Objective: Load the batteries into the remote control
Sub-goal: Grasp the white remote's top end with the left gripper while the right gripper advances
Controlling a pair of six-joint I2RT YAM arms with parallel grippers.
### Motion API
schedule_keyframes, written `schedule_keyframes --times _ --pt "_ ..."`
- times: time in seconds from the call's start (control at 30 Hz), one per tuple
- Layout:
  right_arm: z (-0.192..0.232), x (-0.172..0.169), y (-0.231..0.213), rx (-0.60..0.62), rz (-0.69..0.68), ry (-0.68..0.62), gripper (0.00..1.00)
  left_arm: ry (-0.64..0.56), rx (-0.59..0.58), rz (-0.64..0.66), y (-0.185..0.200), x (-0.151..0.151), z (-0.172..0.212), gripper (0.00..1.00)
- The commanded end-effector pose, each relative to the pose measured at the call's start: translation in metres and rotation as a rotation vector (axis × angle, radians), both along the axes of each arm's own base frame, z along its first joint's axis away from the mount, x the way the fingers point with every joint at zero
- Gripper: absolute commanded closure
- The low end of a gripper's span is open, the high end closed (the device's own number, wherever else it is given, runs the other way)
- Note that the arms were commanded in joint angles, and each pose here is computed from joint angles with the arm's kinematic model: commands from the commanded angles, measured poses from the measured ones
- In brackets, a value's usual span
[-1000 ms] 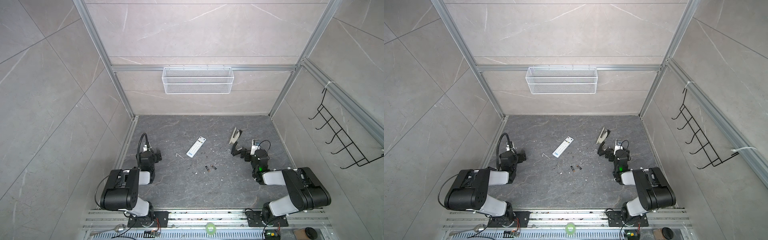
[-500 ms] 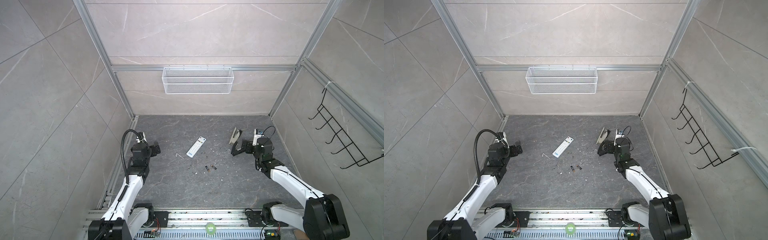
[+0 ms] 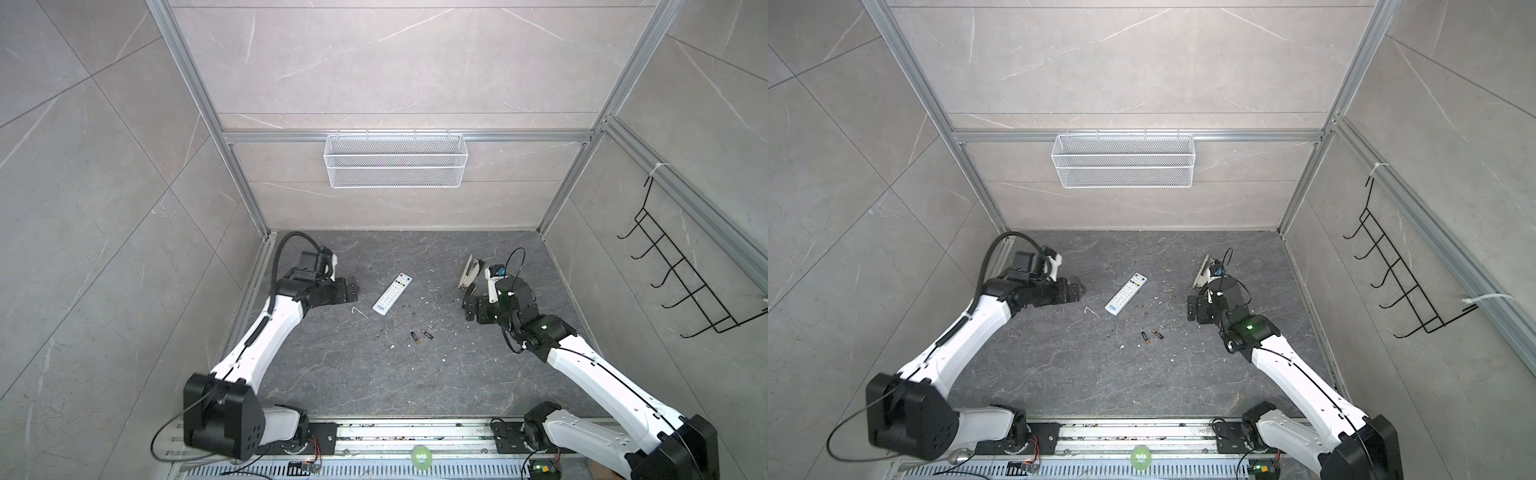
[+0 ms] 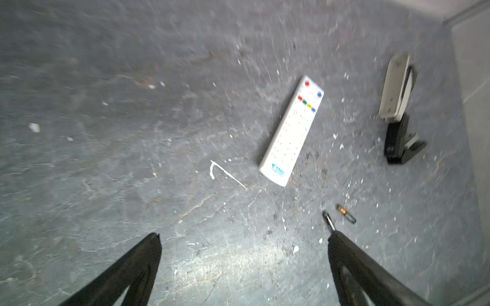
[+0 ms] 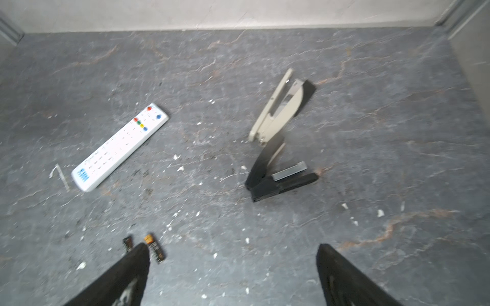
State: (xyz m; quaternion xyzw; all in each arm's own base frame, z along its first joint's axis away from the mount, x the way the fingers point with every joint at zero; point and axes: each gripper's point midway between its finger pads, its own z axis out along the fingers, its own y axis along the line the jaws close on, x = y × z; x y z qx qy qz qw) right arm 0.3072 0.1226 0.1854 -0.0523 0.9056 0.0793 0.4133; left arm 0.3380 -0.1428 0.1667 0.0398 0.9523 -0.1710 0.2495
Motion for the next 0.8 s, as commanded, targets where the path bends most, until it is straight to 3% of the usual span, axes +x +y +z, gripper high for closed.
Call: schedule_keyframes --times 0.0,0.37,0.63,0.77 --pt "-0.013 -0.011 0.012 0.018 0.033 0.094 0.01 0.049 0.133 -0.119 -0.026 0.006 -0.012 0.0" --pt "-0.031 -0.015 0.038 0.06 0.13 0.168 0.01 0.133 0.262 -0.268 -0.093 0.078 -0.059 0.02" --pt "-0.037 -0.014 0.057 0.121 0.199 0.179 0.01 0.144 0.307 -0.332 -0.128 0.108 -0.083 0.03" --pt "-0.027 -0.015 0.069 0.188 0.262 0.116 0.01 0.153 0.302 -0.353 -0.144 0.117 -0.1 0.04"
